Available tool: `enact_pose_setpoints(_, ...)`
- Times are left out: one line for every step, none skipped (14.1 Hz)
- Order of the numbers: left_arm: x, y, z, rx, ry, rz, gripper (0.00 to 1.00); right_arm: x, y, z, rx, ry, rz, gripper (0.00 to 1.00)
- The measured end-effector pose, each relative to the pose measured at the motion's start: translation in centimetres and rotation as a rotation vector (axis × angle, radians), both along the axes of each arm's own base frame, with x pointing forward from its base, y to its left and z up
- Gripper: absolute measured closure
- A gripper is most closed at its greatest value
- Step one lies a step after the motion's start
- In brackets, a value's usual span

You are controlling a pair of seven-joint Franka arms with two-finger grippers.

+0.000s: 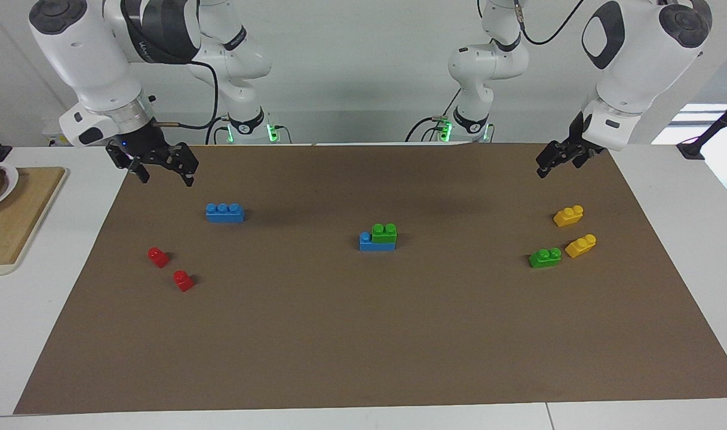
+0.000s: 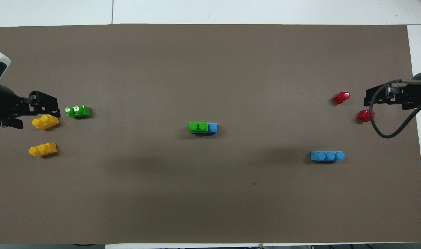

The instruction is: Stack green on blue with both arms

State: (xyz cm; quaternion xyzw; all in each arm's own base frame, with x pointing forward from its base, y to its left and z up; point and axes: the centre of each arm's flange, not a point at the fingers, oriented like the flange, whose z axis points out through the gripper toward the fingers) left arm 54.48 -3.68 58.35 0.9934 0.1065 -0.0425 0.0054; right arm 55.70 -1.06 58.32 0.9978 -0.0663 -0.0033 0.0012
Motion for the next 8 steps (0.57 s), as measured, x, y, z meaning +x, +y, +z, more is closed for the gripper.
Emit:
enact_pose_setpoints(0.03, -0.12, 0.07, 0.000, -0.004, -0.002, 0.00, 0.00, 0.00, 0.00, 0.000, 0.000, 0.000, 0.00)
enact_pose_setpoints(0.06, -0.17, 0.15, 0.000, -0.007, -0.003, 0.00, 0.00, 0.00, 0.01, 0.000, 0.000, 0.000, 0.00)
enact_pose_setpoints(0.11, -0.17, 0.27, -0.001, -0.012, -0.004, 0.00, 0.00, 0.00, 0.02, 0.000, 0.000, 0.000, 0.00)
enact_pose_setpoints(0.13, -0.17, 0.42, -0.001, -0.016, -0.010, 0.00, 0.00, 0.01, 0.02, 0.000, 0.000, 0.000, 0.00)
enact_pose_setpoints(0.16, -0.15, 0.56, -0.003, -0.020, -0.024, 0.00, 0.00, 0.02, 0.02, 0.000, 0.000, 0.000, 0.00)
enact_pose_setpoints(0.17, -0.10, 0.66, -0.004, -0.022, -0.042, 0.00, 0.00, 0.03, 0.02, 0.000, 0.000, 0.000, 0.00)
enact_pose_setpoints(0.18, -0.01, 0.69, -0.006, -0.023, -0.060, 0.00, 0.00, 0.03, 0.02, 0.000, 0.000, 0.000, 0.00)
enact_pose_setpoints(0.19, 0.12, 0.71, -0.007, -0.024, -0.076, 0.00, 0.00, 0.03, 0.02, 0.000, 0.000, 0.000, 0.00)
